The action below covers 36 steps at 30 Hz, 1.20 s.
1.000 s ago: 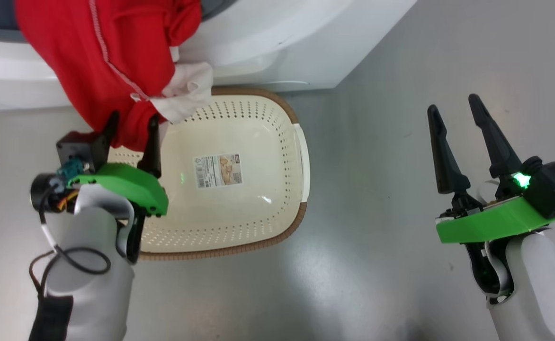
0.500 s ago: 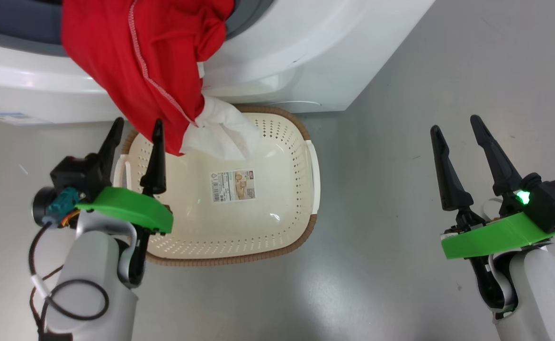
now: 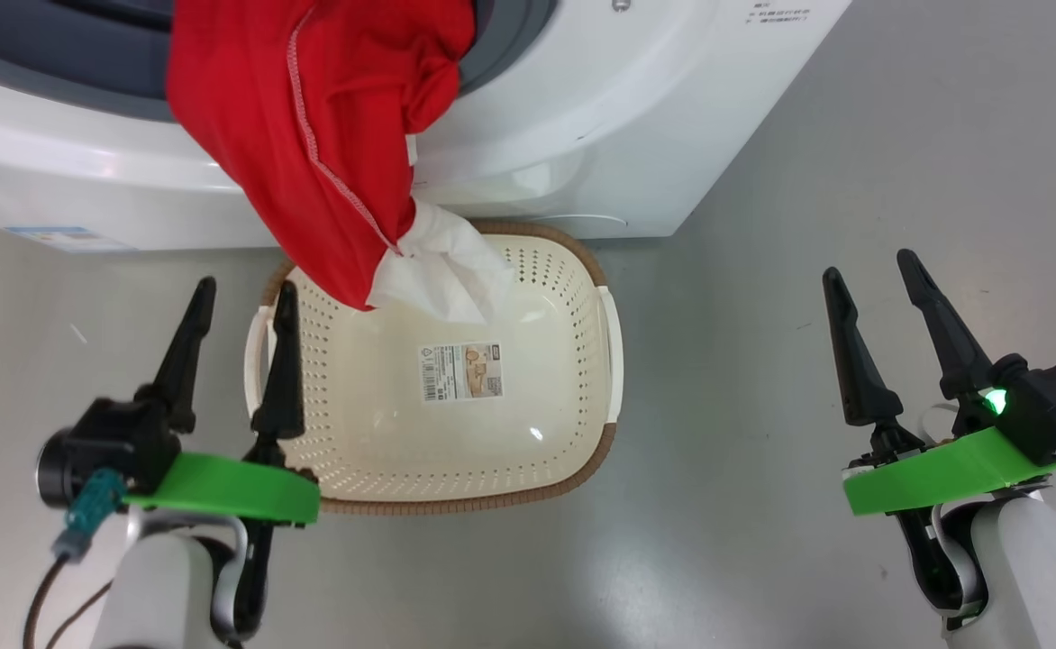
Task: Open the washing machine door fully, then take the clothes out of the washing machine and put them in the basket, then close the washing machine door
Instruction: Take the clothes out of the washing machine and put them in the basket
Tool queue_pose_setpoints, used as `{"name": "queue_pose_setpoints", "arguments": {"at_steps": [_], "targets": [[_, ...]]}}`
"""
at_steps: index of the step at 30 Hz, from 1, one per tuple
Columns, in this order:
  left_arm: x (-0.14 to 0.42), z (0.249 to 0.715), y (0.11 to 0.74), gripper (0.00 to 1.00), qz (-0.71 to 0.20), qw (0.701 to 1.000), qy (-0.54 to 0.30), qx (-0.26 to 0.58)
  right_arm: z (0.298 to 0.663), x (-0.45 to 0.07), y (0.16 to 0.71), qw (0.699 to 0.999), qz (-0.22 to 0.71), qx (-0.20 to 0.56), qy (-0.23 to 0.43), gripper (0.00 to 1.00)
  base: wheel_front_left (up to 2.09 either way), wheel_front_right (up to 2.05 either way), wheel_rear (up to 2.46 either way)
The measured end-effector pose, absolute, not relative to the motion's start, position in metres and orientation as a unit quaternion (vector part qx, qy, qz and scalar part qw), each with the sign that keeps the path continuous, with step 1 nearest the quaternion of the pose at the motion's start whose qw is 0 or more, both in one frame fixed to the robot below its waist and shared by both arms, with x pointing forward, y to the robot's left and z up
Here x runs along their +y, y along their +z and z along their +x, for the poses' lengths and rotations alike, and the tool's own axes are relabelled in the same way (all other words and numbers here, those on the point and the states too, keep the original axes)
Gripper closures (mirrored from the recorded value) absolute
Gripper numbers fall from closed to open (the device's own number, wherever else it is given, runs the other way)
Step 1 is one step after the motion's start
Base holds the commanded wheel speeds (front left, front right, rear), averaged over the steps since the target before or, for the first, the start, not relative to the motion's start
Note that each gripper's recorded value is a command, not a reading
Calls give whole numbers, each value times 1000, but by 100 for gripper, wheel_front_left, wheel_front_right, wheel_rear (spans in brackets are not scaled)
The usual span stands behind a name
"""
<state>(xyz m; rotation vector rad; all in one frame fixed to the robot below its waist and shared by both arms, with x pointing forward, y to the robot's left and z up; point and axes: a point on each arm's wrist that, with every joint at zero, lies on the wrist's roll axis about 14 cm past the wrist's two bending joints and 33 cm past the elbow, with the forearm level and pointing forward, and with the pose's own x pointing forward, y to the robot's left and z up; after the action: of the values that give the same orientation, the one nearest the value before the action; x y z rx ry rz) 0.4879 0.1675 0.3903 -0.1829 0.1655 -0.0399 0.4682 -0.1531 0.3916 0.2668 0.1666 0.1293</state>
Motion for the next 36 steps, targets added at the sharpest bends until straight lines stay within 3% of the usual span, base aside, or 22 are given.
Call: {"name": "queue_pose_setpoints", "arguments": {"at_steps": [24, 36], "targets": [[183, 460, 409, 0, -81, 995, 9, 61, 463, -152, 394, 985, 132, 84, 66, 0, 0, 0, 0], [168, 491, 411, 0, -78, 995, -24, 54, 465, -149, 388, 984, 134, 90, 69, 0, 0, 0, 0]]}}
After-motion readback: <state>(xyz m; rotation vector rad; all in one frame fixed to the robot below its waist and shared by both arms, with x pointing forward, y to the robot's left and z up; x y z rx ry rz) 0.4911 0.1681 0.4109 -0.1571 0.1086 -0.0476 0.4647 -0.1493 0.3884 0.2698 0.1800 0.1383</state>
